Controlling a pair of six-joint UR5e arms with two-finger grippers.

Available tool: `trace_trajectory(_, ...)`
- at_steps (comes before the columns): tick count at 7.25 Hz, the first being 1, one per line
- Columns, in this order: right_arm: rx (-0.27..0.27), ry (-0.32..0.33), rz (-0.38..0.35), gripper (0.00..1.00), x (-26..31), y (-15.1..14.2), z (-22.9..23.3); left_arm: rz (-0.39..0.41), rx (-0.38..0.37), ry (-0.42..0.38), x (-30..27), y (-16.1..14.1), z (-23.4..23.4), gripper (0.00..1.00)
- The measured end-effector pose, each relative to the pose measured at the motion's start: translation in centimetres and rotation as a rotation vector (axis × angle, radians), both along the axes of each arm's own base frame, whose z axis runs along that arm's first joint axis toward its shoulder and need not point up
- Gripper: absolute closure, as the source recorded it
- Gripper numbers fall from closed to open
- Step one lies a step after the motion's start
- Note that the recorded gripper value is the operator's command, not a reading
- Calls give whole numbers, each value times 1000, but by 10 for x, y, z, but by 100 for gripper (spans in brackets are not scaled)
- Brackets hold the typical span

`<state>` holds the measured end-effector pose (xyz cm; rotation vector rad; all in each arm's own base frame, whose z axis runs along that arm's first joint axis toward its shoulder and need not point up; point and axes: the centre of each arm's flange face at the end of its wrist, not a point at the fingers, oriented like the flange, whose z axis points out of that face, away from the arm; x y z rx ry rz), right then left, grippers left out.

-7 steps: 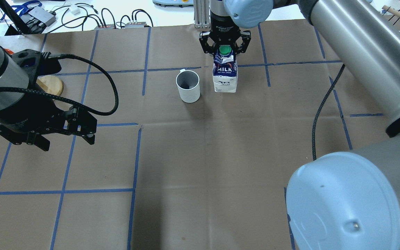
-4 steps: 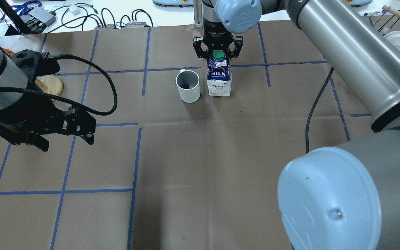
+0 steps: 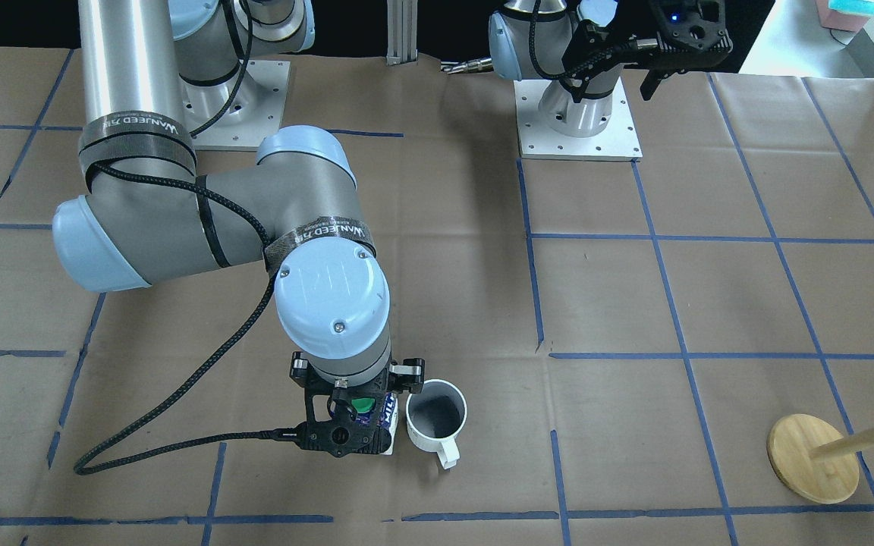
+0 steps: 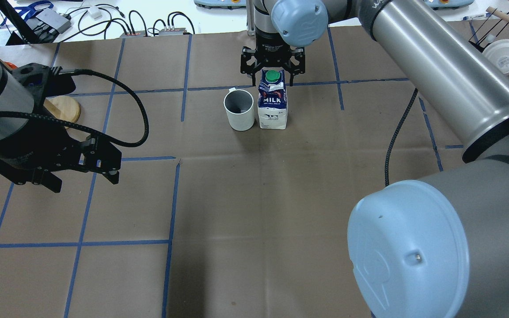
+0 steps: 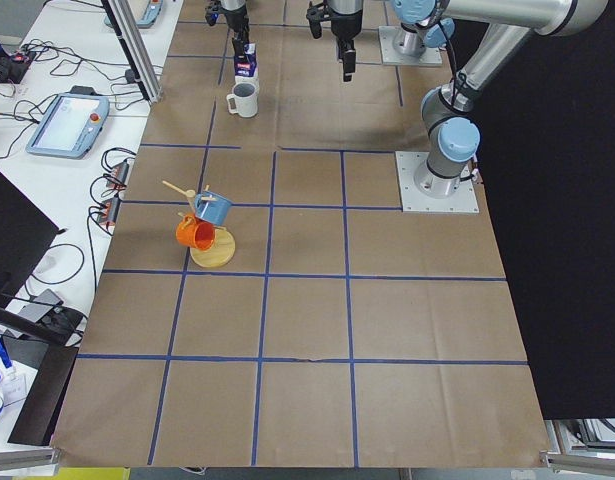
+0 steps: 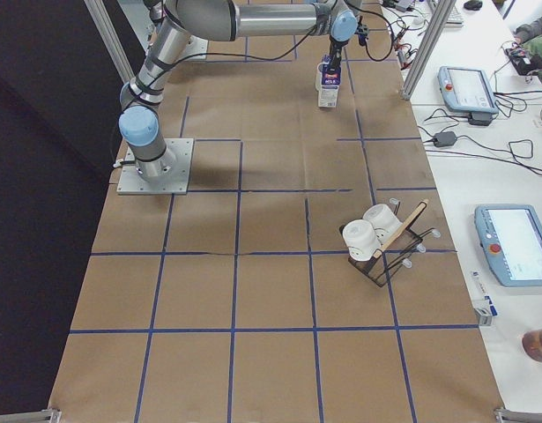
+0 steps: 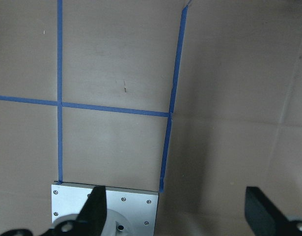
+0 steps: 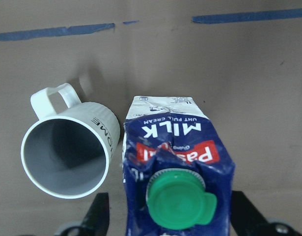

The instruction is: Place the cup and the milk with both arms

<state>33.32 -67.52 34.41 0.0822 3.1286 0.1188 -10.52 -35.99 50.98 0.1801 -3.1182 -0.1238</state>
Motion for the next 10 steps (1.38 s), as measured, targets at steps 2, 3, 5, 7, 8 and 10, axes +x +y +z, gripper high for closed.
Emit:
trace_trajectory(2, -12, 0, 71, 0, -25, 13, 43, 0, 0, 0, 0, 0, 0, 0)
trace_trajectory(3, -2, 7, 77, 0, -46, 31, 79, 0, -1, 0, 0, 0, 0, 0)
trace_trajectory(5, 26, 12, 77, 0, -98, 85, 137, 0, -2, -2, 0, 2, 0, 0)
trace_trajectory(7, 32, -7, 74, 0, -179, 146, 162, 0, 1, -2, 0, 8, -2, 0)
trace_trajectory(8, 27, -13, 66, 0, -203, 181, 168, 1, 2, -2, 0, 10, -4, 0)
trace_trajectory(10, -29, -10, 46, 0, -216, 225, 165, 1, 1, -2, 0, 11, -4, 0)
